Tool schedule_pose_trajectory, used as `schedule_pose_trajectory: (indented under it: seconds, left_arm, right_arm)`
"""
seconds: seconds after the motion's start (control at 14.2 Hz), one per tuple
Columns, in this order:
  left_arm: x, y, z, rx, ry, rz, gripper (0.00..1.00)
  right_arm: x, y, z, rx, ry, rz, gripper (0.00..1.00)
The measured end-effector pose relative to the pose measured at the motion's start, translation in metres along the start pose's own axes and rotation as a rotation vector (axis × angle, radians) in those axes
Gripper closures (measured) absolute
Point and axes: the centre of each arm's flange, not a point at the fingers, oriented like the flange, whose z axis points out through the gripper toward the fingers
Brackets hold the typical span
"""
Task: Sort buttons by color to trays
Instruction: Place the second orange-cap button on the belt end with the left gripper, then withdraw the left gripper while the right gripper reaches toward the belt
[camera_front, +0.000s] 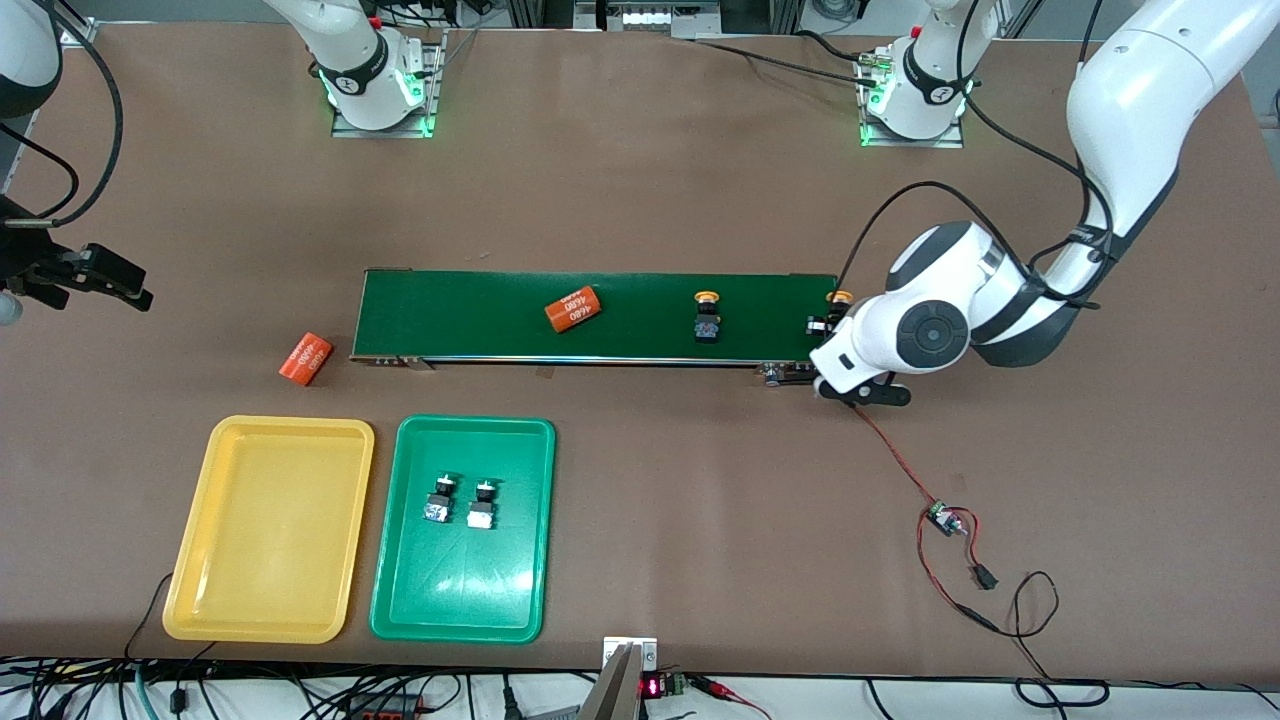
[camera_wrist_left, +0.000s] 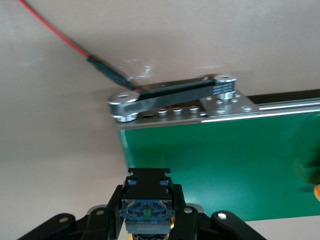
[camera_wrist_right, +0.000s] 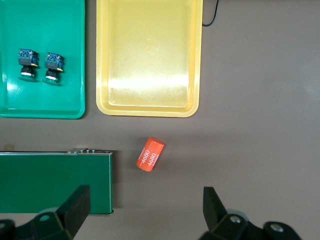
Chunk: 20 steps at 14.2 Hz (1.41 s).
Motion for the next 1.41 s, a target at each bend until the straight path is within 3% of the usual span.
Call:
schedule_pose_trajectory:
  seconds: [0.28,0.63,0.7,0.98,1.41]
  left_arm:
    - [0.001,0.008,0.008,-0.006,-0.007,0.003,0.49]
    - [0.007,-0.007,-0.015,-0.006,0.016,-0.031,0.03]
    - [0.009,-0.016,-0.029,0.002,0.019,-0.05,0.0]
    - [0.012,-0.059,-0.102,0.032,0.026,-0.13,0.0]
    - [0.021,-0.132,-0.175,-0.008,0.124,-0.061,0.0]
  right_arm:
    - [0.001,0.002,0.003,0.0,-0.006,0.004,0.0]
    - [0.001,0.003,0.006,0.0,-0.011,0.005,0.0]
    - [0.001,0.003,0.007,0.0,-0.016,0.004,0.0]
    - [-0.005,-0.005,0.011,0.008,-0.071,-0.008,0.0]
    - [0.005,-0.063,0.048,0.02,-0.135,-0.098,0.0]
